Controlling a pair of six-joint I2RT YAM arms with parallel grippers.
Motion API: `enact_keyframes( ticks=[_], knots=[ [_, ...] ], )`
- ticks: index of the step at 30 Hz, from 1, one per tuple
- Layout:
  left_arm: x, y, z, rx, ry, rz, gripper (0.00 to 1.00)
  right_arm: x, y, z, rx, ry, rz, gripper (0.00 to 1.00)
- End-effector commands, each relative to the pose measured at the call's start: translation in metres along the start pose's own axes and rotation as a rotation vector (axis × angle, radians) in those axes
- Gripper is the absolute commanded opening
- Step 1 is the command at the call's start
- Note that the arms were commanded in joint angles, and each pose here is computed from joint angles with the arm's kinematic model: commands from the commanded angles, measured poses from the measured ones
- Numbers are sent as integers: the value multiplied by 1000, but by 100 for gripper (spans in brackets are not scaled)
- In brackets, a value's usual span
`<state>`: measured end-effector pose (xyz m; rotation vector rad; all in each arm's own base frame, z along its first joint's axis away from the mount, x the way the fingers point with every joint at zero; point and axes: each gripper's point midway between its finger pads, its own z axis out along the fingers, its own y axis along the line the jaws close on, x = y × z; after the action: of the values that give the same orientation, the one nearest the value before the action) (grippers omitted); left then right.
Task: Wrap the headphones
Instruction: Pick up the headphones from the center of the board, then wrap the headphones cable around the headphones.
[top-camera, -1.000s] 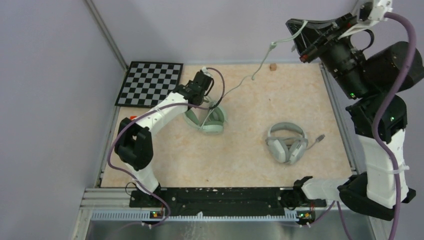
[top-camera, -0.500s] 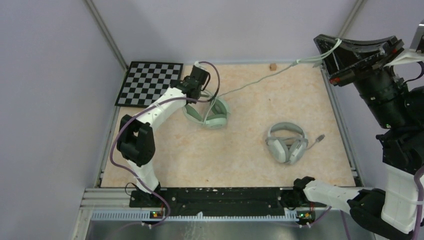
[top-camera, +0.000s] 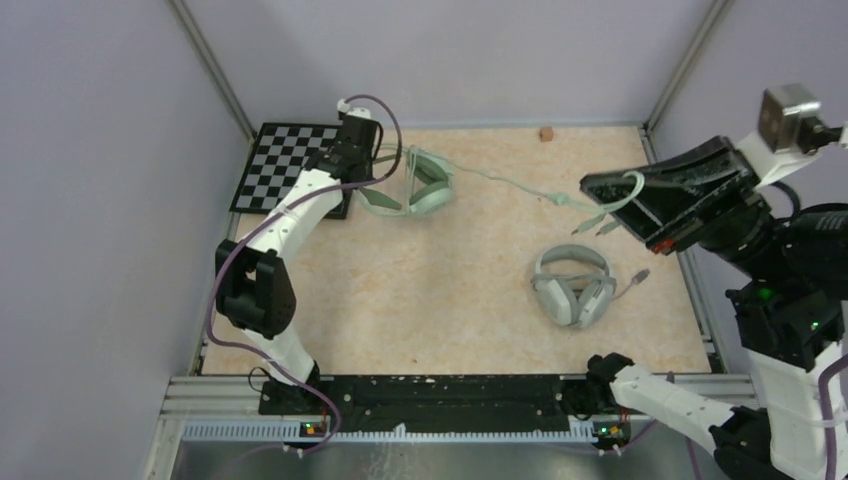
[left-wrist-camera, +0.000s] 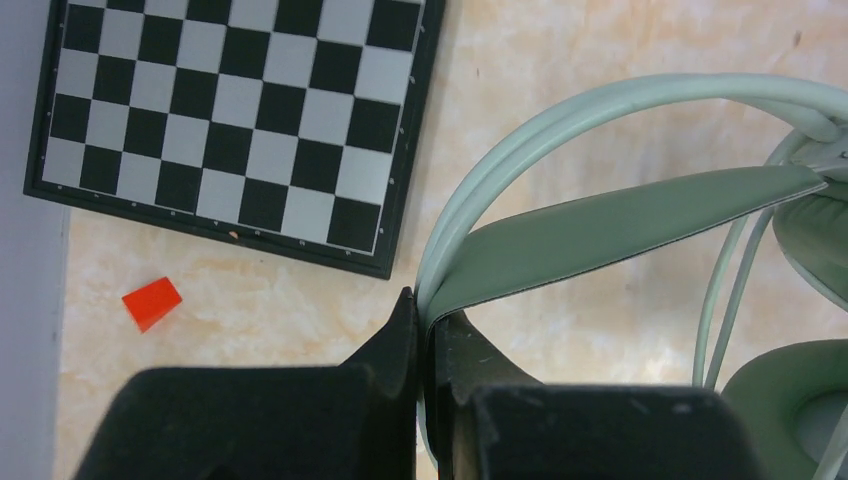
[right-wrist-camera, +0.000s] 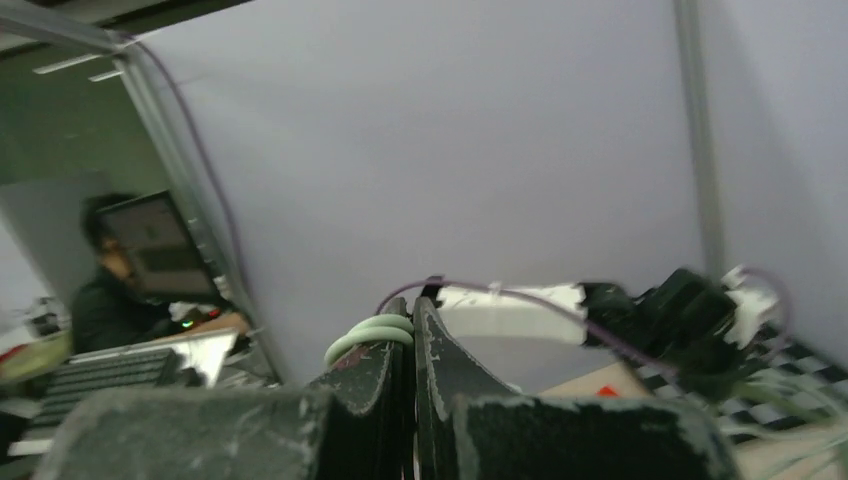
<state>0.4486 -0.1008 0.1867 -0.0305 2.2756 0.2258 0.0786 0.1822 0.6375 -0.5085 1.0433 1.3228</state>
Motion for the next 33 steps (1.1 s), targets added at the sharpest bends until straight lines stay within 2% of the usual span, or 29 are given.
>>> enact_keyframes(
  ticks=[1, 7, 10, 13, 15, 21, 24, 28, 33],
  knots=[
    [-73, 13, -28, 67, -239, -304, 0, 10, 67, -33, -309, 6, 248, 0],
    [-103, 27, -41, 131, -316, -488, 0, 71, 73, -83, -255, 222, 287, 0],
    [-126, 30, -59, 178, -381, -573, 0, 99, 69, -104, -212, 268, 344, 0],
    [-148, 27, -85, 290, -454, -653, 0, 133, 55, -122, -144, 296, 423, 0],
    [-167, 24, -105, 363, -522, -643, 0, 161, 43, -136, -90, 329, 478, 0],
    [-218, 39, -169, 446, -656, -723, 0, 239, 5, -170, 87, 472, 560, 0],
    [-235, 44, -207, 580, -719, -820, 0, 273, -15, -180, 150, 497, 609, 0],
    [-243, 47, -251, 714, -763, -871, 0, 293, -40, -185, 239, 467, 587, 0],
    [-245, 40, -299, 912, -778, -818, 0, 334, -96, -204, 497, 449, 573, 0]
  ],
)
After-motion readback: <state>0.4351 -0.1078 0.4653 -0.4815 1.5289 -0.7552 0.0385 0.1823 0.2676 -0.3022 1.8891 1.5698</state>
